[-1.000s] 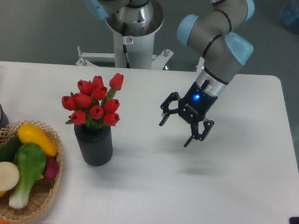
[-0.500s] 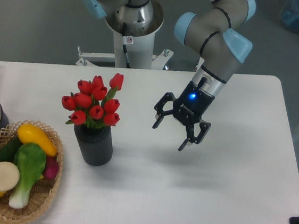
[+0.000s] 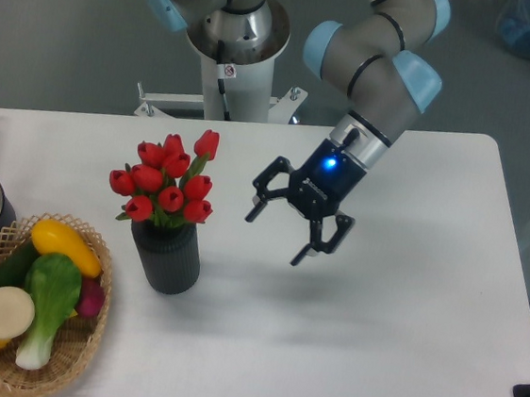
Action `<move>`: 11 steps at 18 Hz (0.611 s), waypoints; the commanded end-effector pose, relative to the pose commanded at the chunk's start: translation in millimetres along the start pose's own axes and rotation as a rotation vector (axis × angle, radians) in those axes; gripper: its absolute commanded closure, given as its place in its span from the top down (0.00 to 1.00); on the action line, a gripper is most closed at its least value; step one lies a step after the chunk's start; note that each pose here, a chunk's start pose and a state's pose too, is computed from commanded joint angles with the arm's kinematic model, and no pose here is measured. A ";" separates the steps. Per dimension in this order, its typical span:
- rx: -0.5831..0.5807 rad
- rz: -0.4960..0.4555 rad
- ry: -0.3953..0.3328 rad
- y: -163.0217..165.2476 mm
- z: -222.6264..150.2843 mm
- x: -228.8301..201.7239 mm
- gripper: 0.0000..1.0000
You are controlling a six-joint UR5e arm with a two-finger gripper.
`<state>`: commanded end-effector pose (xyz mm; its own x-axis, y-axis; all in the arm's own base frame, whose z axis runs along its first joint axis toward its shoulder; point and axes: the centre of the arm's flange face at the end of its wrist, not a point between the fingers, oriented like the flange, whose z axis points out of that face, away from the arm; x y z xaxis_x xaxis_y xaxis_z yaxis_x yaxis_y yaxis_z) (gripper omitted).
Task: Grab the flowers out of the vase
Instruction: 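Swing the open gripper over to the tulip stems above the black vase, then lower the gripper onto the tulip stems and close it around them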
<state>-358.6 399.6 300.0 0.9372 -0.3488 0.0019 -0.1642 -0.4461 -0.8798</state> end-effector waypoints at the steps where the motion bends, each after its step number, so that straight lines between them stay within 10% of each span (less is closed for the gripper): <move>1: 0.000 0.010 0.002 -0.5 0.2 6.6 1.00; 11: 0.098 0.102 0.043 8.2 11.3 60.1 1.00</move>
<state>-300.2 384.3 287.6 0.9029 -0.4241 -0.0710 -0.2246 -0.3245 -0.9188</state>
